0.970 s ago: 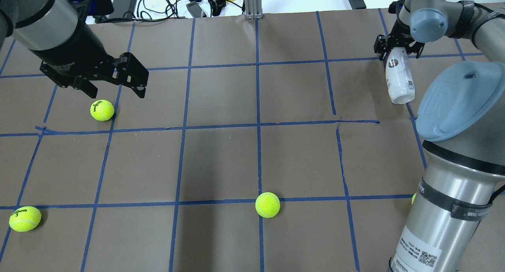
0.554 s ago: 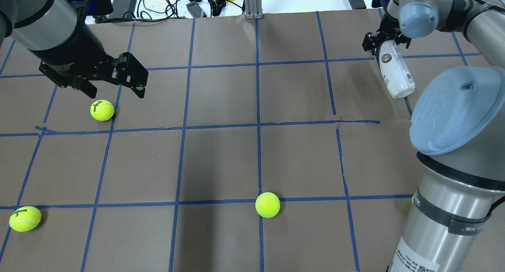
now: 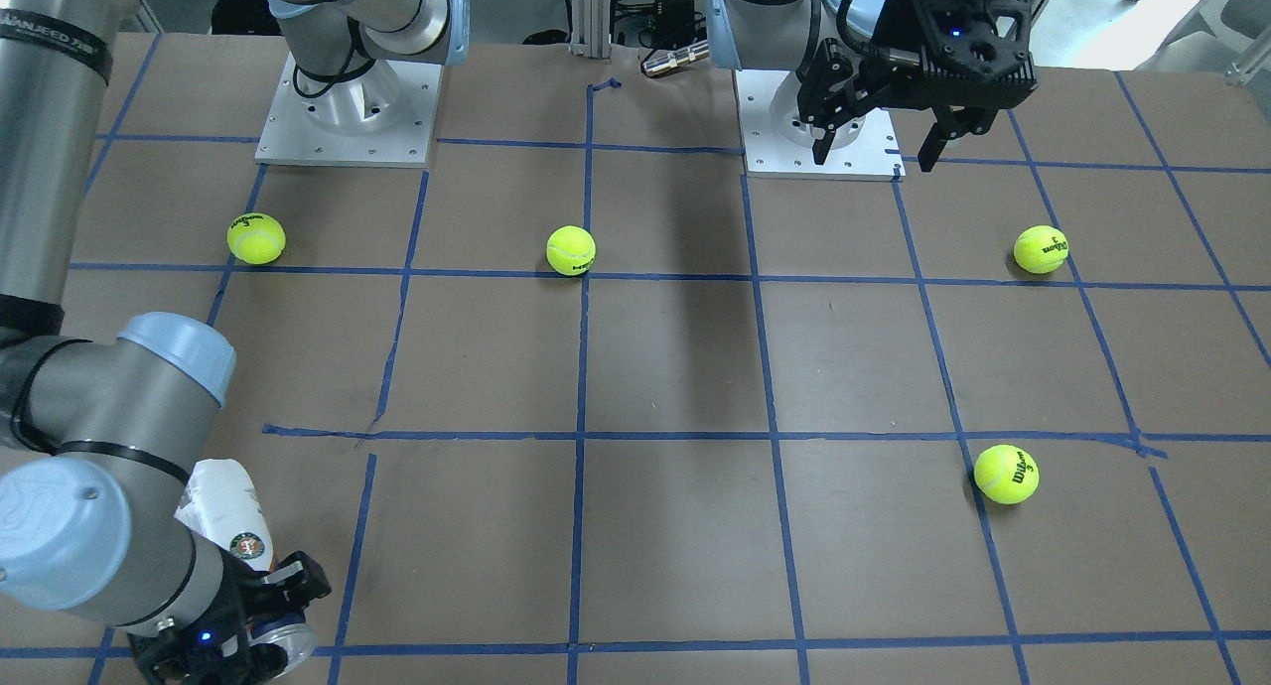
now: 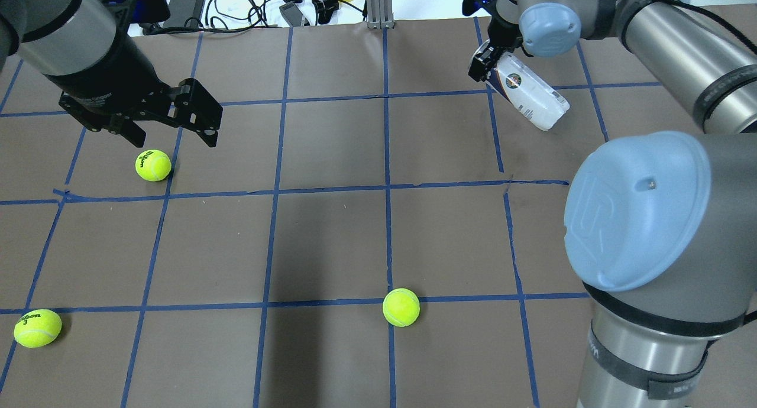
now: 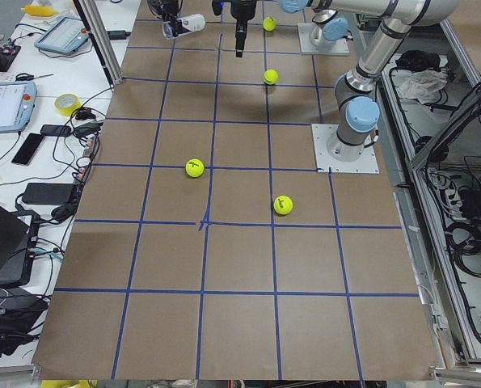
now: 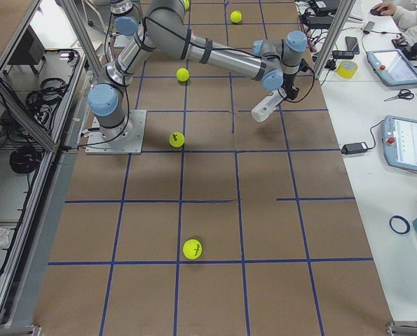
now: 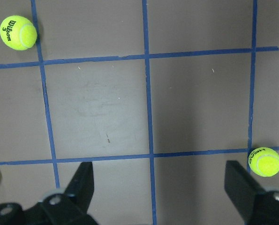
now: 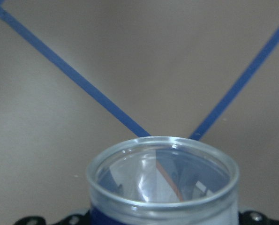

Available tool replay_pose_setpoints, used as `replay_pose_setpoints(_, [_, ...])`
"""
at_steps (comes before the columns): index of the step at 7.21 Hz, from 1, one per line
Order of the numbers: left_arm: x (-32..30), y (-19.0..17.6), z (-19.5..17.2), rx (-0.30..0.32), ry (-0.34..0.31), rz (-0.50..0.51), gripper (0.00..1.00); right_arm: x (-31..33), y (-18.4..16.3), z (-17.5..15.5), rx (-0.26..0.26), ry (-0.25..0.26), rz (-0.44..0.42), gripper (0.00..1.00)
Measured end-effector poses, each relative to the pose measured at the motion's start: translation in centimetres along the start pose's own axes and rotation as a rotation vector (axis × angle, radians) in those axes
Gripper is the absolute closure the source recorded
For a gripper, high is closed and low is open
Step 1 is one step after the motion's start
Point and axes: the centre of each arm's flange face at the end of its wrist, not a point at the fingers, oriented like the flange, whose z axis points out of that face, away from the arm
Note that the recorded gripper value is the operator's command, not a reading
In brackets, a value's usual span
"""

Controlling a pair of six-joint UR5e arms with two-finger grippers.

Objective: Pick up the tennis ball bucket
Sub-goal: 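Carry the can toward the table centre and lay it down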

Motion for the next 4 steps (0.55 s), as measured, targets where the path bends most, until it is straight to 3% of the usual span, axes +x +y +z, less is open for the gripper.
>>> replay_pose_setpoints(2, [0.0,0.0,0.0,0.0,0.0,0.0,0.0,-7.1,-4.7,0.3,0.049,-0.01,-0.221,0.37])
replay_pose_setpoints(3, [0.0,0.0,0.0,0.0,0.0,0.0,0.0,-11.0,-6.4,0.7,0.052,-0.019,-0.318,0.31])
replay_pose_setpoints(4, [0.0,0.0,0.0,0.0,0.0,0.0,0.0,-15.2,-7.8,1.2,0.047,-0.031,-0.397,0.36])
